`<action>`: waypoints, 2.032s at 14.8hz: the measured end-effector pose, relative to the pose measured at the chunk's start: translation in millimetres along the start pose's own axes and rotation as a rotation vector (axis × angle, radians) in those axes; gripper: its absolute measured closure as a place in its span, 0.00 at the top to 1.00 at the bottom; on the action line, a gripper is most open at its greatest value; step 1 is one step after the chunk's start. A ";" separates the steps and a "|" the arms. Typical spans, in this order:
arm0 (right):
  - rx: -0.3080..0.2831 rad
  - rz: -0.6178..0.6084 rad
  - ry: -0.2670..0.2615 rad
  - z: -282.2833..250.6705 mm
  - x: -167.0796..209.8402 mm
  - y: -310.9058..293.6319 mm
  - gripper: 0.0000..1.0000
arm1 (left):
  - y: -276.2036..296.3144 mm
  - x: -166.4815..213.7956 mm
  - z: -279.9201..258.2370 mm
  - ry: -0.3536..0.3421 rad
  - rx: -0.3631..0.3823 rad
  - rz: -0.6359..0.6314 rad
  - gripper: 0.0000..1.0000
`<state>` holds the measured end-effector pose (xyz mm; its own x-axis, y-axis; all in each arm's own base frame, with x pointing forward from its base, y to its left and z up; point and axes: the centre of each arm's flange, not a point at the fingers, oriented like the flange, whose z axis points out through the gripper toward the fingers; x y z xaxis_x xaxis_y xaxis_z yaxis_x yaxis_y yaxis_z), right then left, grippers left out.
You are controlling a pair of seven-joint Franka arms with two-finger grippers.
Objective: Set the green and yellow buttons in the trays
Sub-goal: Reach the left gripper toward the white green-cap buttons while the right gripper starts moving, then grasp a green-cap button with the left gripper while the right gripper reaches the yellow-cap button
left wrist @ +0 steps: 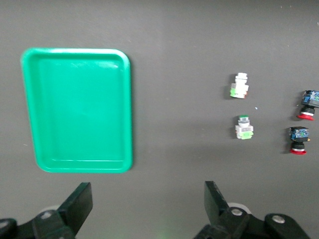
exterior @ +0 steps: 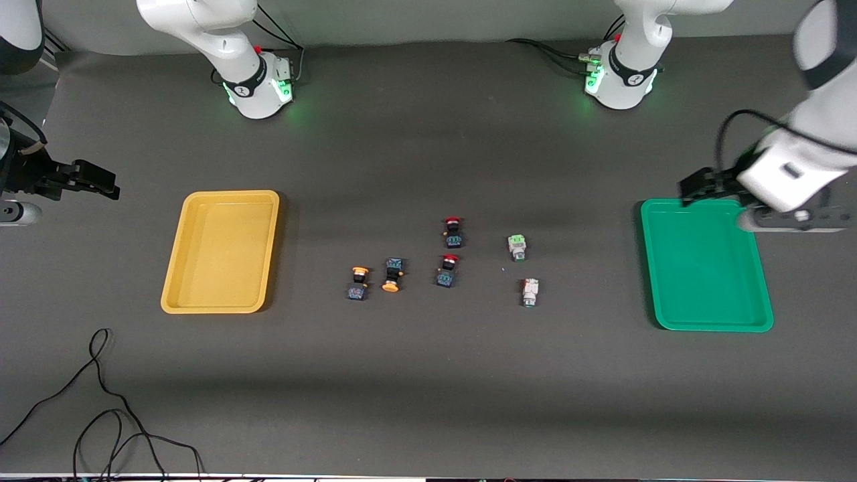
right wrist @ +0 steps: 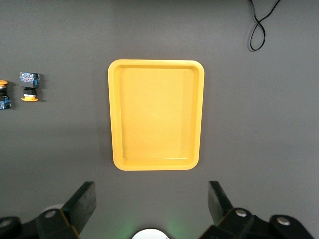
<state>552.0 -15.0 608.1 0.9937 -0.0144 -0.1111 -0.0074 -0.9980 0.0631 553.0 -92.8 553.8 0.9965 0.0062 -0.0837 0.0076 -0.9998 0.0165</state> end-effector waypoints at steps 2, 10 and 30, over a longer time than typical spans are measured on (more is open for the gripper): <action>0.000 0.000 0.000 0.0 0.0 0.0 1.00 | 51.1 -7.7 19.1 -0.005 0.006 -0.018 1.00; 0.022 0.003 0.002 -1.1 0.0 -3.1 1.00 | 249.3 -79.5 73.3 0.047 0.001 -0.082 1.00; 0.099 0.248 -0.066 213.5 81.9 -262.8 1.00 | 233.8 -72.5 366.0 0.155 -0.031 -0.062 0.99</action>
<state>611.5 232.8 370.7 0.9505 -0.2603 -0.1694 -0.2642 -0.9645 -0.0005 452.0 -333.3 199.0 0.9950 0.0723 0.0690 0.0692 -0.9965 0.0466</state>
